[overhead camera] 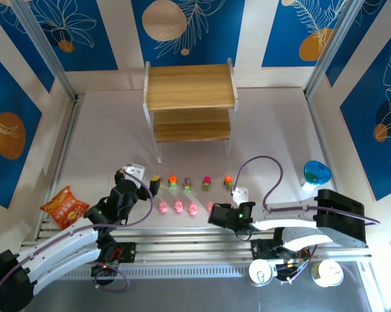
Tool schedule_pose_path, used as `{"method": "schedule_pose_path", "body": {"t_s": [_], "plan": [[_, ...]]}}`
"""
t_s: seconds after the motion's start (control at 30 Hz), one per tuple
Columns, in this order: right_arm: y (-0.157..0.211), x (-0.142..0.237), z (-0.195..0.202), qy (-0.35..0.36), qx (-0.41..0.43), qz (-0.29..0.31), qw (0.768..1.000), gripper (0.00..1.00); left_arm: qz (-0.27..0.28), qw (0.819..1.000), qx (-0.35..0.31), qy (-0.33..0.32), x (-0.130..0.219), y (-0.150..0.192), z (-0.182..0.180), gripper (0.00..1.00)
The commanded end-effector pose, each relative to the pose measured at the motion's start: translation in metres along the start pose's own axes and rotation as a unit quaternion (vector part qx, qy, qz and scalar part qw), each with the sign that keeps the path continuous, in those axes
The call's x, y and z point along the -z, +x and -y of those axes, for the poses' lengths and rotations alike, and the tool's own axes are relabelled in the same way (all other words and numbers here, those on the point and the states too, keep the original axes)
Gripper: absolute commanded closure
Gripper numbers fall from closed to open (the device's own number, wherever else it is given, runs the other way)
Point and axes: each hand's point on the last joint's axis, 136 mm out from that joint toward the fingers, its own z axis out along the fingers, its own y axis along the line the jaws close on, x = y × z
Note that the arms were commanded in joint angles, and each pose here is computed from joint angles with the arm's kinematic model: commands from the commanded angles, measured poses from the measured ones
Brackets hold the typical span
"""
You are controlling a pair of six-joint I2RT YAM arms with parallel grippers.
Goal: Place and organize the plastic toys onto the shelf
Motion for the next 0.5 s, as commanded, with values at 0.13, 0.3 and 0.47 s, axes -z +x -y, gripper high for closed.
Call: {"method": "schedule_pose_path", "body": {"t_s": [0.13,0.3,0.47], "plan": [[-0.0041,0.0001,0.0049,0.011,-0.011,0.024,1.0,0.47,0.017,1.0,0.015,-0.002,0.0016,-0.0158,0.0009,0.0],[-0.0069,-0.0003,0.0013,-0.001,0.001,0.033,0.999,0.48,0.017,1.0,0.016,-0.003,0.0016,-0.0154,0.0006,0.0],[-0.0066,-0.0041,-0.0008,-0.014,0.01,0.03,0.999,0.5,0.017,1.0,0.015,-0.002,0.0017,-0.0155,0.0006,0.0]]}}
